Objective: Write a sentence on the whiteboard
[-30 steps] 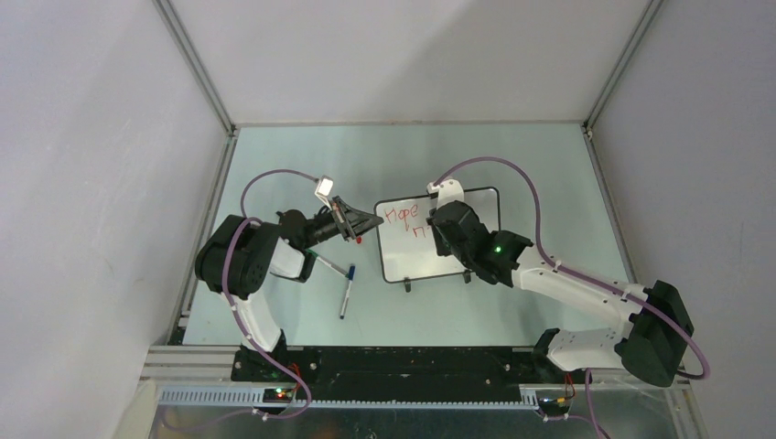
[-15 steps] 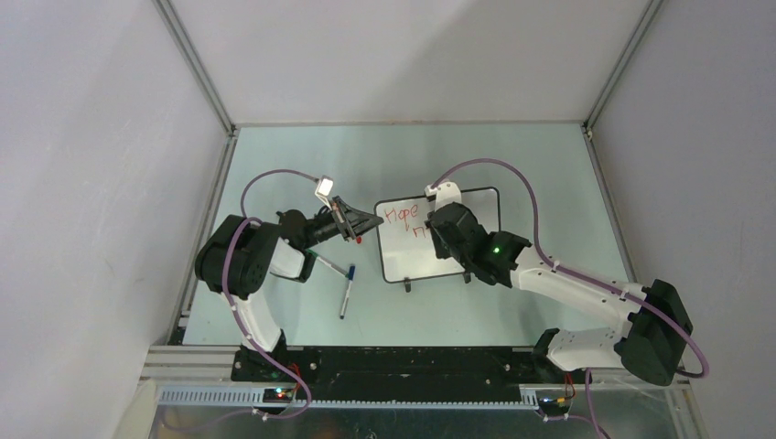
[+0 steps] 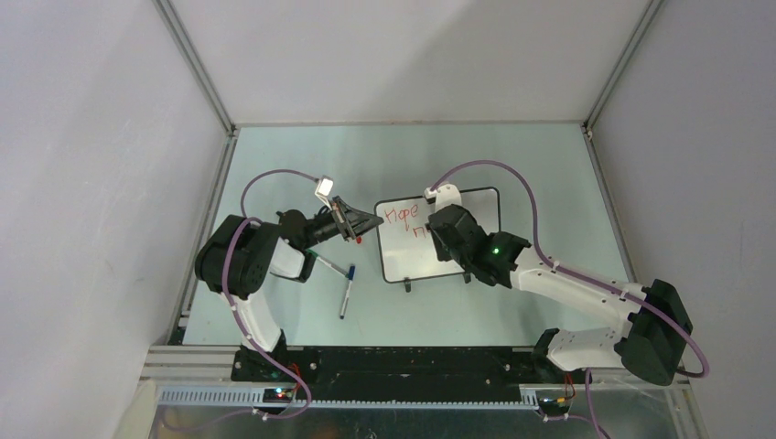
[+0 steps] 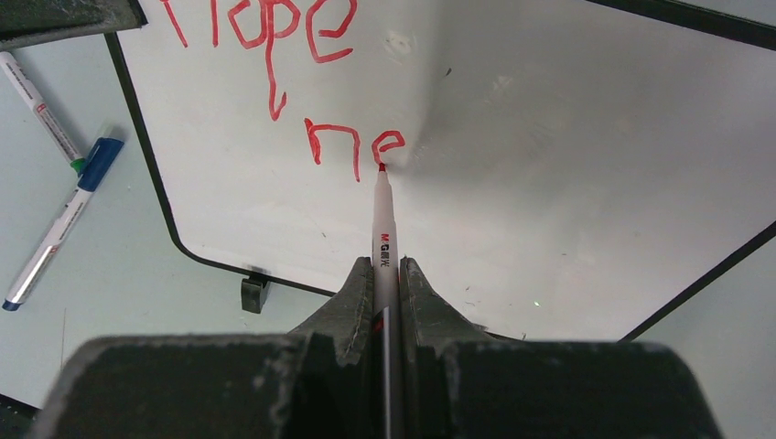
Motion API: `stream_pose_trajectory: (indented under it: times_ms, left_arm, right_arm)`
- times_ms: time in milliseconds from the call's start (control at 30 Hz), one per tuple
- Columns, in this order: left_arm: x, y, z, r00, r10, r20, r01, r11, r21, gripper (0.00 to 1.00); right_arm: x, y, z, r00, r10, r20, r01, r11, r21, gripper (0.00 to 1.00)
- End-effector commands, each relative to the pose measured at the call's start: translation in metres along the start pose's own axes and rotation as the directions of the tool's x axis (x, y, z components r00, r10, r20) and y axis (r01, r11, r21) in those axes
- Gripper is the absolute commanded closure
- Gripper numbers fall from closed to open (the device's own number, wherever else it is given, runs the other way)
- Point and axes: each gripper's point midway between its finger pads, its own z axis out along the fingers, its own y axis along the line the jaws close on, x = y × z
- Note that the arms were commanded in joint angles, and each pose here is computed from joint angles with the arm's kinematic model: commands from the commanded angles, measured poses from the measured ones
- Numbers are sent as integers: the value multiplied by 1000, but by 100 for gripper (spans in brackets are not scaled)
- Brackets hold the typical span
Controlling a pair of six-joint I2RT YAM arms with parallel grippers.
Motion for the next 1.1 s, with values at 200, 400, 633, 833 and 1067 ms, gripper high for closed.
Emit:
stream_pose_trajectory:
  times_ms: [200,400,633,833,1067]
  left_arm:
    - [4,-13,1,998,59,-17,-58,997,47,100]
    - [4,-12,1,998,59,-18,-58,997,47,100]
    - [5,-12,1,998,57,-19,-56,997,47,100]
    - [4,-12,1,998,58,-18,-58,997,47,100]
    - [4,-13,1,998,59,-18,-58,997,47,100]
  right_arm:
    - [-5,-12,-8,1000,13,23,-14,998,54,100]
    - [-11,-12,-12,999,17,45,-19,999,43,100]
    - [-29,4,-25,994,50,94,-44,997,-65,100]
    - [-38,1,-30,991,63,122,-55,996,-68,100]
    - [-36,-11,-22,992,59,110,-59,998,-3,100]
